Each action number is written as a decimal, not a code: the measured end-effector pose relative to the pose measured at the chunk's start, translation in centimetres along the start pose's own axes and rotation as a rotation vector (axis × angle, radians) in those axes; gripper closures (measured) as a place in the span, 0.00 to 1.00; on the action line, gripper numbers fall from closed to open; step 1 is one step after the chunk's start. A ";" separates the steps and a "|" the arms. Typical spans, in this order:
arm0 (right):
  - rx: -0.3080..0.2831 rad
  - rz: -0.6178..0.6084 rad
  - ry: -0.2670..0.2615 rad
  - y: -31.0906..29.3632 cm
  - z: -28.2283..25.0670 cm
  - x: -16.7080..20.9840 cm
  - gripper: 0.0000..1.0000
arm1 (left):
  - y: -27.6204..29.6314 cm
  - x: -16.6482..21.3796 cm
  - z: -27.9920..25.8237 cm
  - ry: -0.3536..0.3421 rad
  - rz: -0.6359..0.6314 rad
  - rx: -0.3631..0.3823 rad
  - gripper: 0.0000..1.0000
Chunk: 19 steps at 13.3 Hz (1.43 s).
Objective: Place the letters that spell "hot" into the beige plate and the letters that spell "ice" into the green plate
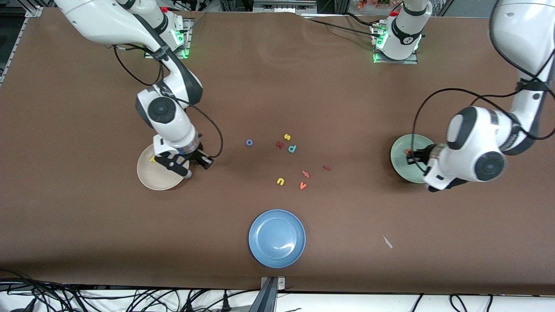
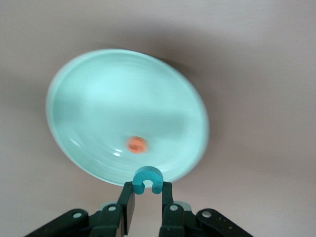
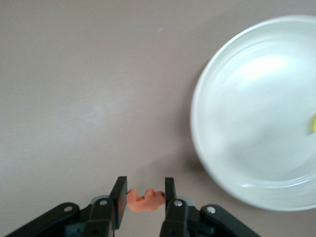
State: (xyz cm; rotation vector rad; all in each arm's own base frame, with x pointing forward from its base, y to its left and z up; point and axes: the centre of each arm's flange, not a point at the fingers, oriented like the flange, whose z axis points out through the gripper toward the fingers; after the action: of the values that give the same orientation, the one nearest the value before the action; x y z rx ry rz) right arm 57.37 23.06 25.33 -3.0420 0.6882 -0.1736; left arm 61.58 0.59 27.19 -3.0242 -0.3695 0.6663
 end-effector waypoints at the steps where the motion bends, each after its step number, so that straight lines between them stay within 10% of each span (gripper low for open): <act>1: -0.013 -0.033 0.000 1.3 -0.1 0.3 0.66 | -2.7 0.5 0.4 -0.004 0.037 0.005 0.76; 8: -0.077 -0.178 -0.024 7.9 0.5 1.6 0.59 | -5.9 1.6 7.6 0.033 0.145 -0.003 0.76; 16: -0.059 -0.132 -0.015 5.8 0.4 -0.2 0.39 | -2.3 0.4 2.4 0.065 0.120 -0.011 0.01; 19: -0.005 -0.027 -0.008 1.4 0.9 -4.3 0.39 | 5.1 -2.4 -0.5 0.090 0.018 -0.040 0.00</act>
State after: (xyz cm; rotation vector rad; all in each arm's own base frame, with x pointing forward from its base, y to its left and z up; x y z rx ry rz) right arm 53.03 23.59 23.91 -3.0564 0.6489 -0.1599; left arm 60.87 -4.95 28.29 -3.0853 -0.3567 0.5281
